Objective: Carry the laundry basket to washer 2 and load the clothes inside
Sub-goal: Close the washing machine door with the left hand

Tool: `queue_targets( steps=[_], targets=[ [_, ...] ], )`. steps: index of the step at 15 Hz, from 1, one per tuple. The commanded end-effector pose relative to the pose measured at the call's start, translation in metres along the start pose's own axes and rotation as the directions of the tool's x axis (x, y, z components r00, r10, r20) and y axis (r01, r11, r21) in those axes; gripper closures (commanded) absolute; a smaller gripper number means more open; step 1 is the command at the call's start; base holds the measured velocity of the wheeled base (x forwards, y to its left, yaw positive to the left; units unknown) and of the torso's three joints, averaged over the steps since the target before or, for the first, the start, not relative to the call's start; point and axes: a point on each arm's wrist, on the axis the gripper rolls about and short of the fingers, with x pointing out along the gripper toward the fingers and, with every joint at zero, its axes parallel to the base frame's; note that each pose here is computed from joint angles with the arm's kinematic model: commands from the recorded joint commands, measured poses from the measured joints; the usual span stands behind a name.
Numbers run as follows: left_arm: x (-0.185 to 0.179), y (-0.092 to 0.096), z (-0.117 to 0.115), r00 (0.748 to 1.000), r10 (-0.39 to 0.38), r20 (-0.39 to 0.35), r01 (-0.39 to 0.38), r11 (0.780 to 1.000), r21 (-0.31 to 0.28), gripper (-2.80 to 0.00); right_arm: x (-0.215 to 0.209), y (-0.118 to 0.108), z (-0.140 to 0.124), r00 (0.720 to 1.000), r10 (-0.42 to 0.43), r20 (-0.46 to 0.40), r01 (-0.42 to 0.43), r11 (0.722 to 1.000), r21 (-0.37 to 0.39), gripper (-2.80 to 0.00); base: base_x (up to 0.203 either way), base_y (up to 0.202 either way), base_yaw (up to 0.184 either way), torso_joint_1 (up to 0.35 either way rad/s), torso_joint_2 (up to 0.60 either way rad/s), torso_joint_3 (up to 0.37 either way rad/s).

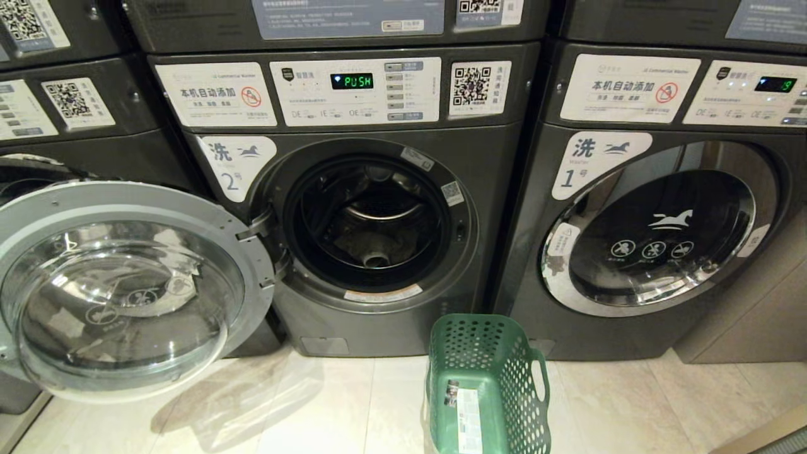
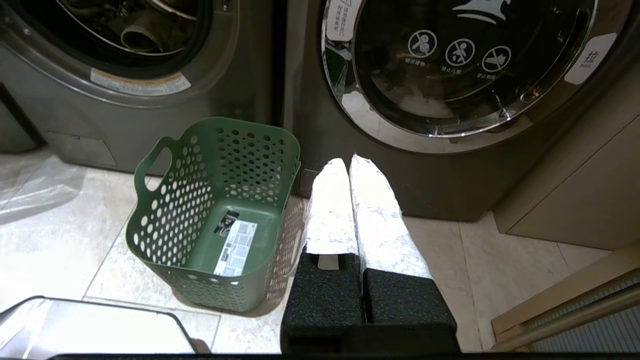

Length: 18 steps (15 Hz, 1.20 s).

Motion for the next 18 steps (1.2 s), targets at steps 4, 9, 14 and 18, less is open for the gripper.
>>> queue_targets(
  steps=[4, 9, 14, 18],
  targets=[
    [0.0, 0.0, 0.0, 1.0, 0.0, -0.001, 0.0, 1.0, 0.0, 0.0, 0.0, 0.0, 0.0, 1.0, 0.0, -0.002, 0.0, 1.0, 0.002, 0.0, 0.0, 0.0, 0.0, 0.001, 0.0, 0.183],
    [0.0, 0.0, 0.0, 1.0, -0.002, -0.001, 0.002, 1.0, 0.002, 0.0, 0.0, 0.0, 0.0, 1.0, 0.004, -0.001, -0.004, 1.0, -0.008, 0.0, 0.0, 0.0, 0.0, 0.0, 0.0, 0.022],
    [-0.011, 0.002, 0.041, 0.988, 0.008, 0.156, -0.023, 0.995, 0.094, 0.0, 0.0, 0.0, 0.0, 1.0, -0.006, -0.001, 0.006, 1.0, 0.01, 0.0, 0.0, 0.0, 0.0, 0.0, 0.0, 0.0],
    [-0.024, 0.01, 0.15, 0.973, 0.069, 0.22, -0.098, 0.987, 0.127, 0.0, 0.0, 0.0, 0.0, 1.0, -0.004, 0.0, 0.004, 1.0, 0.003, 0.0, 0.0, 0.0, 0.0, 0.0, 0.0, 0.0]
  ],
)
